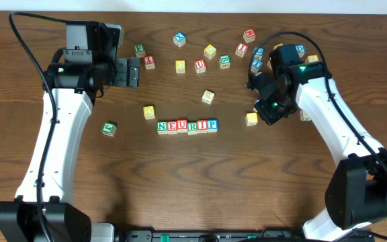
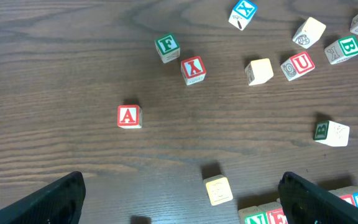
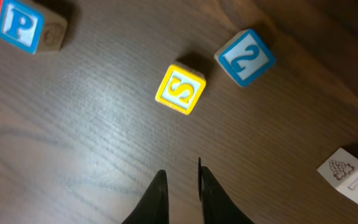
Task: Spell out NEURIPS
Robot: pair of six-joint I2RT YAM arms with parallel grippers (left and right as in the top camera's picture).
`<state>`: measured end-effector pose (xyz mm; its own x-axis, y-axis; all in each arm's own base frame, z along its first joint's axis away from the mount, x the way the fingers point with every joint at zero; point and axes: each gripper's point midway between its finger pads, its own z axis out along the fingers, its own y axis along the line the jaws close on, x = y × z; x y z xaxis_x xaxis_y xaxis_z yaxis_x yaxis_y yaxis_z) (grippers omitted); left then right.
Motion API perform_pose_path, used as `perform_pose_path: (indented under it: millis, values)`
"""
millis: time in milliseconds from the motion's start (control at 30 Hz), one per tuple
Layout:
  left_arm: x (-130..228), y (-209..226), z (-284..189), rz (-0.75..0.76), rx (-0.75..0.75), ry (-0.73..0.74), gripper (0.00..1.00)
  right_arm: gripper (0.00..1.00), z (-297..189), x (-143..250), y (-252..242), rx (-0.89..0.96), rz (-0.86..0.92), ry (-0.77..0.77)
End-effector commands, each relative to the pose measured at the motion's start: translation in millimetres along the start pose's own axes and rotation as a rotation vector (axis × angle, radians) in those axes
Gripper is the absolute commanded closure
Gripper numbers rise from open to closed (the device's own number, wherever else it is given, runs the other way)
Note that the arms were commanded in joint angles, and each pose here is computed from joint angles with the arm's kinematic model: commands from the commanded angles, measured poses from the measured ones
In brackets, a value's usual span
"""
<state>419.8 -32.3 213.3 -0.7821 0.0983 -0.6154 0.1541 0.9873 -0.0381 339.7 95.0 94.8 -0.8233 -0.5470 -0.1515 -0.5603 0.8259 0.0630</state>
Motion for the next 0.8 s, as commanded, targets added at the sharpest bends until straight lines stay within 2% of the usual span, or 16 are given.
perform_pose_path:
  millis: [0,200,767]
  values:
    - [-10.0,0.1,-7.2,0.012,0.002,-0.029,0.02,0.9,14.5,9.7,-4.9,0.013,0.089,0.022]
    - [-10.0,0.1,-7.2,0.012,0.002,-0.029,0.02,0.99,35.0,24.0,-1.8,0.005,0.125,0.048]
    - [-10.0,0.1,-7.2,0.012,0.002,-0.029,0.02,0.99,39.4,5.9,-13.0,0.051,0.211,-0.038]
